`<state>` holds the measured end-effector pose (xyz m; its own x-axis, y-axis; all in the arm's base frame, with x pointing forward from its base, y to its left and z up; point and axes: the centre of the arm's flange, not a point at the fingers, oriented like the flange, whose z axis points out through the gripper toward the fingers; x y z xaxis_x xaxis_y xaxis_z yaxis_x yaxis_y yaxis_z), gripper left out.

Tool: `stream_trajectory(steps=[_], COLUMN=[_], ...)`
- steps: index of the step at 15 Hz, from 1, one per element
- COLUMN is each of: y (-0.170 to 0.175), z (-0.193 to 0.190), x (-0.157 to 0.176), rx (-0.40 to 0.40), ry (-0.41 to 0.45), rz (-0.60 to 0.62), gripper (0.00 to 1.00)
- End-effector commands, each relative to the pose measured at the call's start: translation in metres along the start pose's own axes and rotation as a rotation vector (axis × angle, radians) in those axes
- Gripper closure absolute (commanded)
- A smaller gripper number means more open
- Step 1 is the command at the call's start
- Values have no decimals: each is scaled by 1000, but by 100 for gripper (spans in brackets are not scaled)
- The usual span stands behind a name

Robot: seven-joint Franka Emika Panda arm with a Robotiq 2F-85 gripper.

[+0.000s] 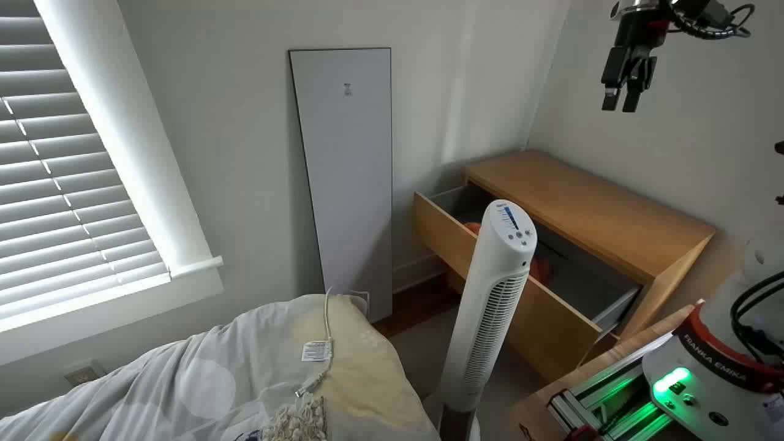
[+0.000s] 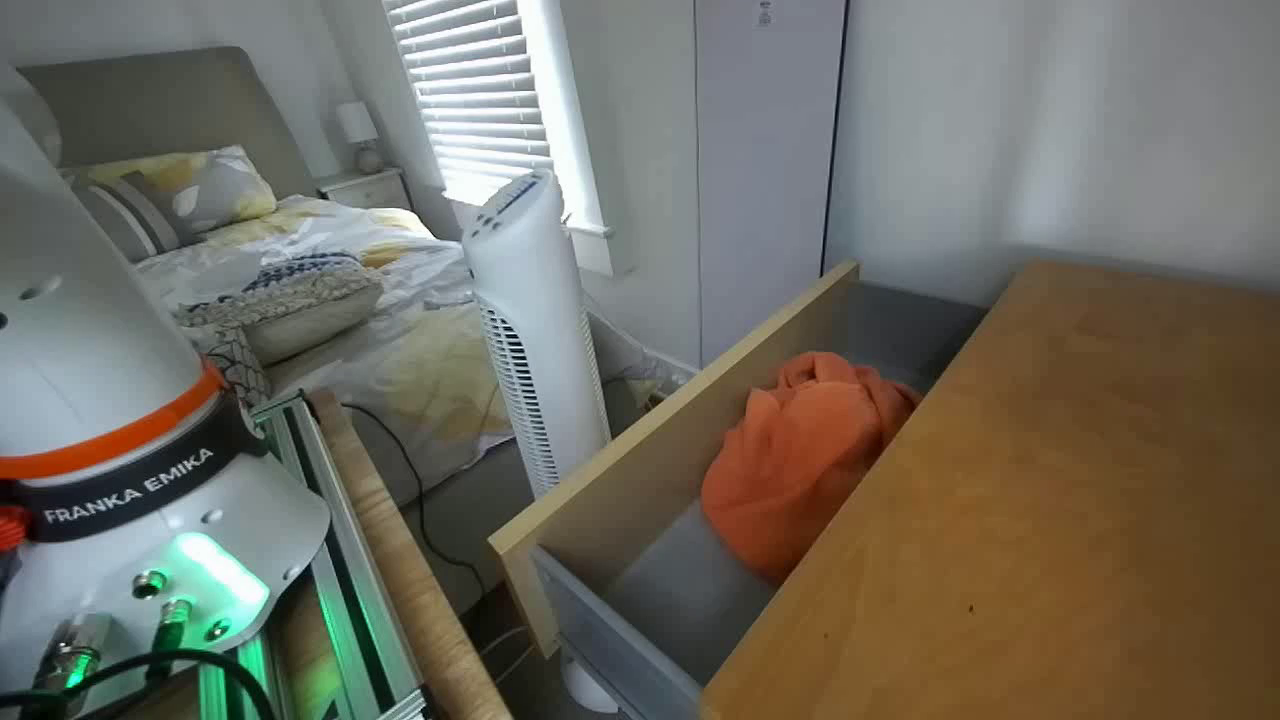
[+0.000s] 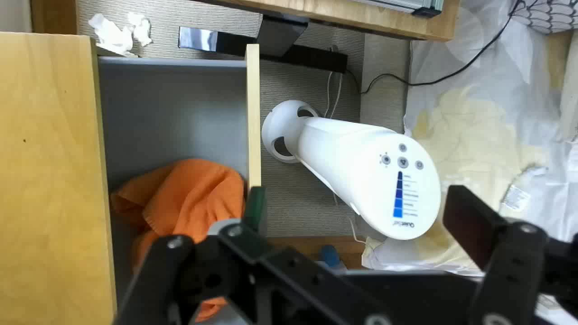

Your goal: Close the top drawer

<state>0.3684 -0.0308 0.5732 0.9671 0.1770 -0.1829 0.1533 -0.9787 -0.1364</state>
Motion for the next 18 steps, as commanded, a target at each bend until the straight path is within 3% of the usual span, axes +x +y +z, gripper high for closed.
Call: stream_trajectory(steps=[1, 7, 11, 18], y=[0, 0, 15, 69], z=[0, 0, 37, 139], x=[0, 0, 30, 94], rx=[0, 0, 22, 104], ry=[0, 0, -5, 133], rz=[0, 0, -27, 48], gripper=[0, 0, 0, 0])
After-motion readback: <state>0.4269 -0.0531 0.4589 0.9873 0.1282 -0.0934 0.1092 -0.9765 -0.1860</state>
